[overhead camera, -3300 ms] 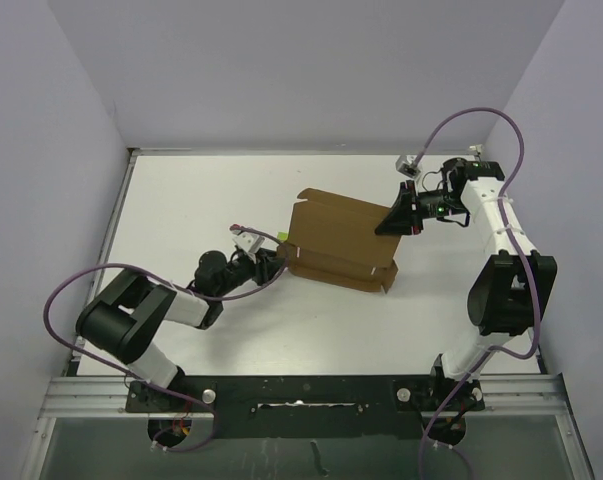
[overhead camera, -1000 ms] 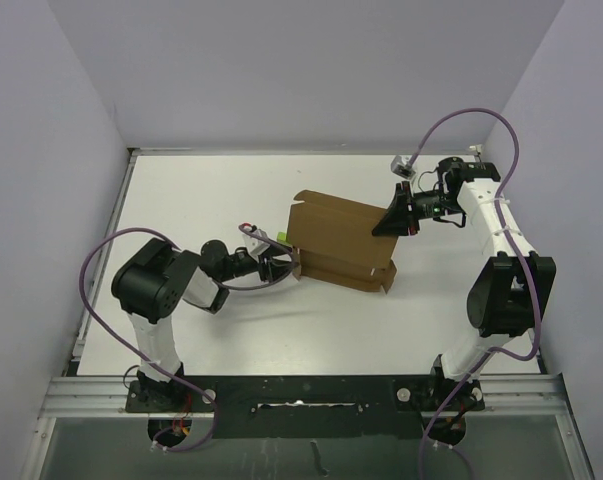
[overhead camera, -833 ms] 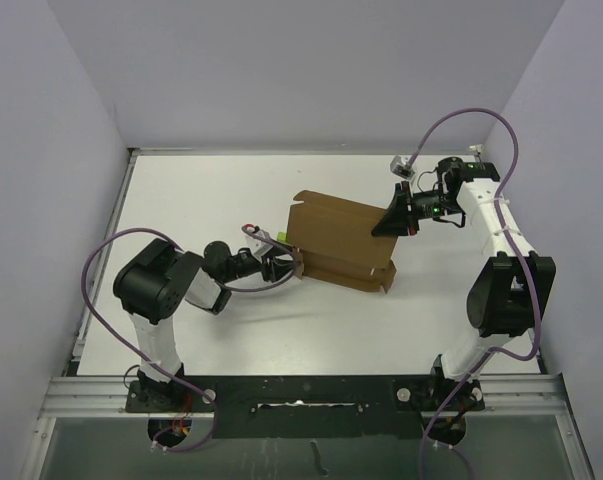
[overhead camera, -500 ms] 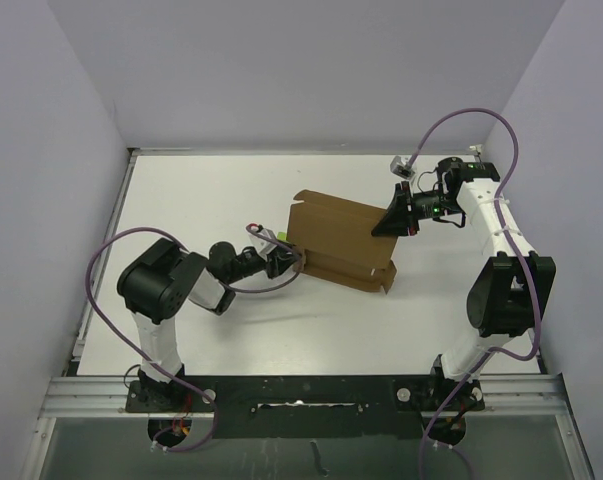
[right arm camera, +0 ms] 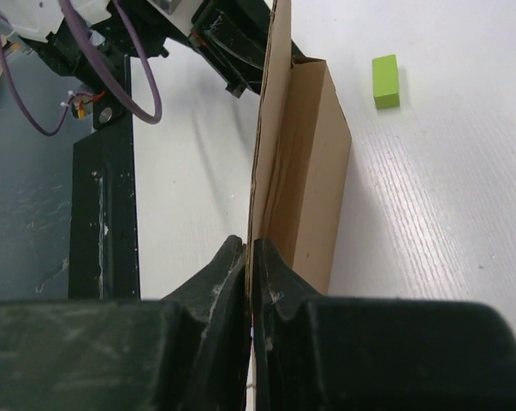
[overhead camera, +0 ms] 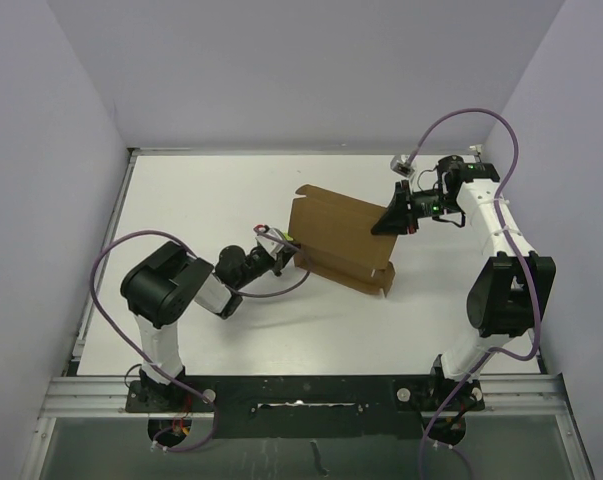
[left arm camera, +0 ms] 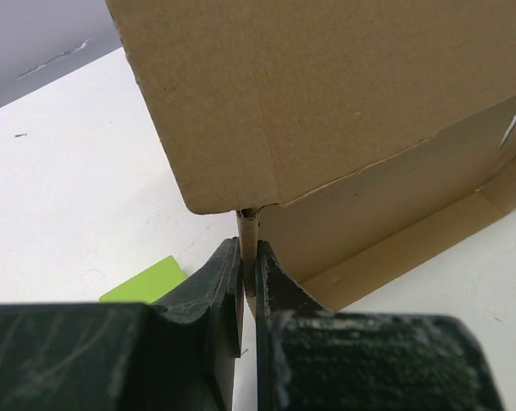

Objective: Fold the paper box

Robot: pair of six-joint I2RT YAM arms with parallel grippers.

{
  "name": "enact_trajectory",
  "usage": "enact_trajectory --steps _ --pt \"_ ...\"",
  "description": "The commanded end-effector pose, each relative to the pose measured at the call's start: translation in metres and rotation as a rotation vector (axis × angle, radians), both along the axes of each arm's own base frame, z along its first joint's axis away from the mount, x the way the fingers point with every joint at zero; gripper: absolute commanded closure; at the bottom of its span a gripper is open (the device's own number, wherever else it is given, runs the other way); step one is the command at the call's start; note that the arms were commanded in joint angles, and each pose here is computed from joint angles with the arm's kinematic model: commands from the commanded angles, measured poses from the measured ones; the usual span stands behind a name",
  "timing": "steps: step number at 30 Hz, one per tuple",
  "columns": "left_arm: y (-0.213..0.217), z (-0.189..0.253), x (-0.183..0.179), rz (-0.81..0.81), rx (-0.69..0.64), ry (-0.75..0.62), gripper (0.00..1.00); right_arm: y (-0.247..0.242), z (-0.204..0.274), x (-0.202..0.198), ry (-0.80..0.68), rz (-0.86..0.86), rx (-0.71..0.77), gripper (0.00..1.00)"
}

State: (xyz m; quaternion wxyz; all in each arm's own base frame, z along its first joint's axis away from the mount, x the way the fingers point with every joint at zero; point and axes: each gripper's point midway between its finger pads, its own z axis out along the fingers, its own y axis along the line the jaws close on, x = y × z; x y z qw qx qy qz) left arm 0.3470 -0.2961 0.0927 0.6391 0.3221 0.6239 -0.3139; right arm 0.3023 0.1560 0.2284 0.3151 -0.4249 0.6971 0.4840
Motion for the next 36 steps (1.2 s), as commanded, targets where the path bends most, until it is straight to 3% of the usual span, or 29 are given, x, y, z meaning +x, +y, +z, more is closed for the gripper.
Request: enact_trajectory --steps 1,12,20,28,36 --pt "0.000 -0.002 0.005 0.070 0.071 0.039 1.00 0.004 0.006 0.011 -0.013 -0.061 -0.021 1.00" --pt "0.016 0.019 -0.023 0.050 0.208 0.387 1.00 -0.008 0.041 0.053 -0.073 -0.333 -0.101 1.00" --pt "0.028 0.023 -0.045 0.046 0.345 0.671 1.00 -0.023 -0.025 0.065 0.088 -0.546 -0.165 0.99" --pt "0.037 -0.002 -0.057 0.119 0.519 0.880 1.00 -0.016 -0.053 0.059 0.179 -0.552 -0.117 0.98" --pt "0.041 -0.030 -0.060 0.181 0.675 0.940 0.99 -0.012 -0.074 0.057 0.246 -0.544 -0.113 0.98"
